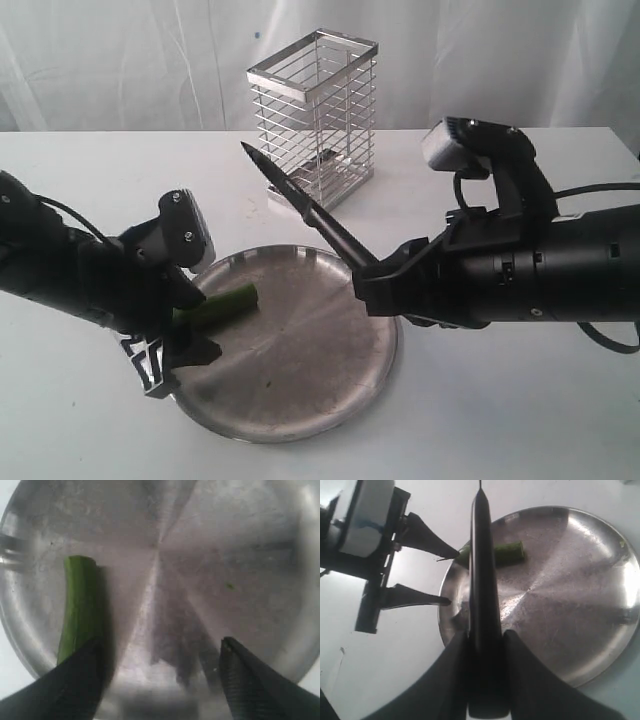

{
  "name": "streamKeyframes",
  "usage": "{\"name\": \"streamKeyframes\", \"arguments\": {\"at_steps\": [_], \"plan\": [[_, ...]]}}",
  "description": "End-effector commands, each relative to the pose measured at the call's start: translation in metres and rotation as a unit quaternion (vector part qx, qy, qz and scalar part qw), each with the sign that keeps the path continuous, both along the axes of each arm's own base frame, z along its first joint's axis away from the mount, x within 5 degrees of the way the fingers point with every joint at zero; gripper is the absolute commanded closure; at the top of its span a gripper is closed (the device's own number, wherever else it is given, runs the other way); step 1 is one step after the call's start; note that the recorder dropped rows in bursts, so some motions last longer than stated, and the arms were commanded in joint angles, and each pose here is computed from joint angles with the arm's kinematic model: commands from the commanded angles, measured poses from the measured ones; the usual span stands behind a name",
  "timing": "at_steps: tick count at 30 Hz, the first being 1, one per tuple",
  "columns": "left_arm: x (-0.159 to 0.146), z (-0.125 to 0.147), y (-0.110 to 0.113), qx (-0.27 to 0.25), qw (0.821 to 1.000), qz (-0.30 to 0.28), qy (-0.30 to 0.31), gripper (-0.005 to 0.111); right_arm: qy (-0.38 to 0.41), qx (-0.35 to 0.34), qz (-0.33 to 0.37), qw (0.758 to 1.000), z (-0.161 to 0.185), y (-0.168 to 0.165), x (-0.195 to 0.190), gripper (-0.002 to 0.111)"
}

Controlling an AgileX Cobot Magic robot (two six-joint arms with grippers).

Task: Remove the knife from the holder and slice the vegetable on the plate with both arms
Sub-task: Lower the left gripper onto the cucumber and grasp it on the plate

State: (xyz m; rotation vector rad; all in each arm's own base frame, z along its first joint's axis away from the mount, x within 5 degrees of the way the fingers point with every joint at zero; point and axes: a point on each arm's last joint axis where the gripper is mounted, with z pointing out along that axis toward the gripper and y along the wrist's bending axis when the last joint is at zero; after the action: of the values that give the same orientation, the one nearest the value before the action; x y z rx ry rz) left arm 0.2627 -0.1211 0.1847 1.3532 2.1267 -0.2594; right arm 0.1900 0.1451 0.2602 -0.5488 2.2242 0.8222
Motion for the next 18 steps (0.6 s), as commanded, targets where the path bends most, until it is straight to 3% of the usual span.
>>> {"name": "streamKeyframes", "arguments": {"at_steps": [1, 8, 18], "plan": [[0.019, -0.002, -0.004, 0.003, 0.999, 0.032, -0.026, 0.039, 0.002, 0.004, 0.002, 1.0, 0.001, 0.0, -0.002, 0.108], [0.039, -0.004, -0.011, 0.011, 0.999, 0.019, -0.036, 0.039, -0.002, 0.001, 0.007, 1.0, 0.001, 0.0, -0.003, 0.108], [0.054, -0.032, -0.013, 0.041, 0.999, 0.012, -0.018, 0.039, -0.002, 0.0, 0.012, 1.0, 0.001, 0.0, -0.003, 0.108]]}}
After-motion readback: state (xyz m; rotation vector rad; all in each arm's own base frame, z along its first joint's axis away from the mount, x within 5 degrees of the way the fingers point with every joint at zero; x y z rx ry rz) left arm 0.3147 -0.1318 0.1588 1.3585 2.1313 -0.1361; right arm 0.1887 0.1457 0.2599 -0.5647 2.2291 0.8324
